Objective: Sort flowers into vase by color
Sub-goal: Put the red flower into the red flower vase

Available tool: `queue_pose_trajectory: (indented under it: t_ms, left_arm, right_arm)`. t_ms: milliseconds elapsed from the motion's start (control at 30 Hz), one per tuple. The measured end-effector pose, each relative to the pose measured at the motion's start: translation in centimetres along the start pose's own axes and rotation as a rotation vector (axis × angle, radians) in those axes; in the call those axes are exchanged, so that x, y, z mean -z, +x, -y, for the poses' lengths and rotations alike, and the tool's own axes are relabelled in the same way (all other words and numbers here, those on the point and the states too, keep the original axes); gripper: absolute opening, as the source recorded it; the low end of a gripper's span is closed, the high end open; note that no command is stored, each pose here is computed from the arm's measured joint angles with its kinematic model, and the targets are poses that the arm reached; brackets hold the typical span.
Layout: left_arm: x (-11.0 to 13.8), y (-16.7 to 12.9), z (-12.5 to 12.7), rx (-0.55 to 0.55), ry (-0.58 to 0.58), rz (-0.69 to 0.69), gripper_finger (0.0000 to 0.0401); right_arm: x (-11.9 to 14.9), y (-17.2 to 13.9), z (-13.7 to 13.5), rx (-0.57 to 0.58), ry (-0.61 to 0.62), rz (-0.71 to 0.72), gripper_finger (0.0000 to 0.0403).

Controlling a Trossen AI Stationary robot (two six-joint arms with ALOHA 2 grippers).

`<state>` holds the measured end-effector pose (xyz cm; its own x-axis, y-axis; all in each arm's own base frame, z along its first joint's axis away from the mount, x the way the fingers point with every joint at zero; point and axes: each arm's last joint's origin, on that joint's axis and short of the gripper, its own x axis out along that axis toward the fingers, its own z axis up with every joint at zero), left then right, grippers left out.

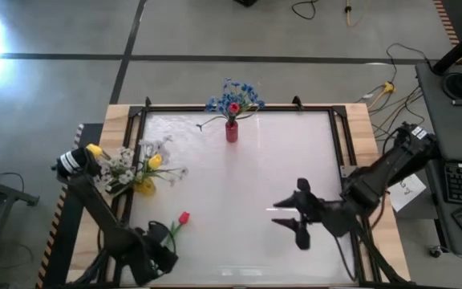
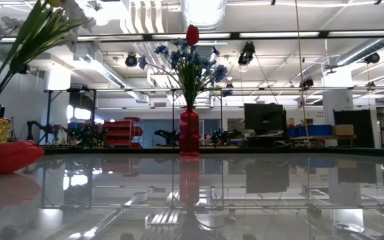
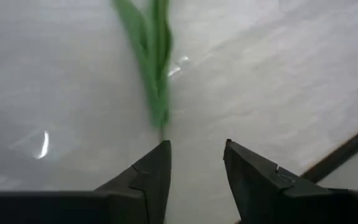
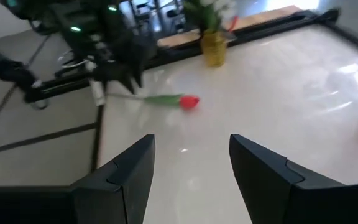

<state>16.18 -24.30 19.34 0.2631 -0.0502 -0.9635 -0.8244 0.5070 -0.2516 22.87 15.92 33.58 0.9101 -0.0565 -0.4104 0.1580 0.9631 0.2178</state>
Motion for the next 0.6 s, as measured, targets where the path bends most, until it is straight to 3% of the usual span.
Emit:
queue_pose_trajectory:
  t_ms: [267, 433, 600]
  left_arm:
    - [-2.1, 3.8, 0.4, -0.14, 0.015, 0.075, 0.0172]
    - [-3.3, 5.9, 1.2, -0.188, 0.044, -0.002, 0.0188]
    - [-4.0, 6.5, 1.3, -0.218, 0.02, -0.018, 0.0178]
  right_arm:
    - [1.3, -1.4, -1.2, 0.003, 0.018, -0.006, 0.0199]
    - [1.5, -1.4, -0.9, 0.025, 0.036, -0.02, 0.0199]
    - [1.6, -1.4, -0.8, 0.033, 0.048, -0.031, 0.0199]
